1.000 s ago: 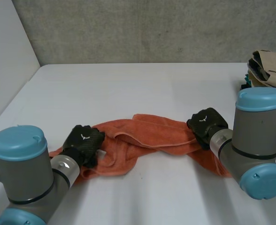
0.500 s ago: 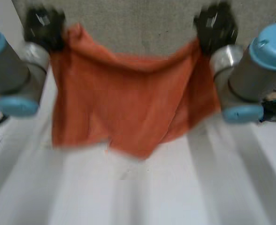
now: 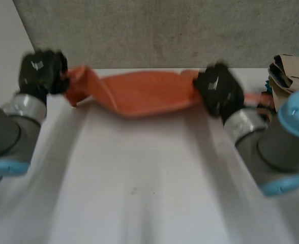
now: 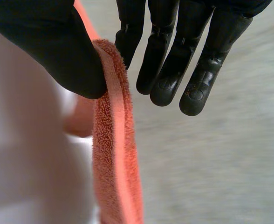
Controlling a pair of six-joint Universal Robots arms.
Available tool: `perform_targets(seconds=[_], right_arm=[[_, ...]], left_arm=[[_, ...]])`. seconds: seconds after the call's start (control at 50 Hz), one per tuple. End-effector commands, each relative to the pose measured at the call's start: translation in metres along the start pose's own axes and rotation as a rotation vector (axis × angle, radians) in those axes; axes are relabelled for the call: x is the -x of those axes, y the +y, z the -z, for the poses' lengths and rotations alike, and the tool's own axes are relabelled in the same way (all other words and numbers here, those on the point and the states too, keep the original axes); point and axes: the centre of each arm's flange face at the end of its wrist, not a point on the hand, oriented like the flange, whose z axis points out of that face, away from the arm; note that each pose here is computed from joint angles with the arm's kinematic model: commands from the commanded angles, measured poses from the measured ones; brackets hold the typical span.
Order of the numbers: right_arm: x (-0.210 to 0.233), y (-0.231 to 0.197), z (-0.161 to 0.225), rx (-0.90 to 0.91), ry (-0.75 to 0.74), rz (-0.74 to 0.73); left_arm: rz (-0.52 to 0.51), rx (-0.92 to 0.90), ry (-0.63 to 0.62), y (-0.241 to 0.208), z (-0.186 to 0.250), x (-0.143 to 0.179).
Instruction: Fold the laundry.
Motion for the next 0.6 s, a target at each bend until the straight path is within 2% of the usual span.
perform_targets(seconds=[0.02, 0.1, 0.18, 0.24, 0.26, 0.34, 0.4, 0.48, 0.54, 0.6], right_arm=[[0.061, 0.040, 0.031, 0.155, -0.238, -0.058], [0.064, 0.048, 0.030, 0.183, -0.244, -0.086], [0.053, 0.054, 0.026, 0.214, -0.196, -0.209], [0.025, 0.060, 0.022, 0.246, -0.093, -0.391], [0.011, 0.060, 0.023, 0.255, -0.051, -0.496], [-0.010, 0.068, 0.030, 0.347, -0.017, -0.740], [-0.021, 0.079, 0.035, 0.426, -0.008, -0.823], [-0.031, 0.091, 0.040, 0.504, -0.049, -0.819], [-0.028, 0.105, 0.038, 0.527, -0.103, -0.712], [-0.027, 0.123, 0.038, 0.555, -0.144, -0.539]], left_arm=[[0.009, 0.122, 0.033, 0.040, 0.018, 0.001], [0.011, 0.119, 0.033, 0.040, 0.018, 0.001], [0.009, 0.103, 0.023, 0.032, 0.018, 0.004], [0.007, 0.086, 0.014, 0.024, 0.019, 0.008], [0.006, 0.083, 0.013, 0.022, 0.019, 0.008], [0.004, 0.078, 0.008, 0.019, 0.021, 0.010], [0.003, 0.077, 0.003, 0.019, 0.021, 0.011], [0.002, 0.076, -0.003, 0.019, 0.020, 0.014], [-0.001, 0.077, -0.007, 0.019, 0.020, 0.016], [-0.002, 0.076, -0.012, 0.019, 0.019, 0.018]])
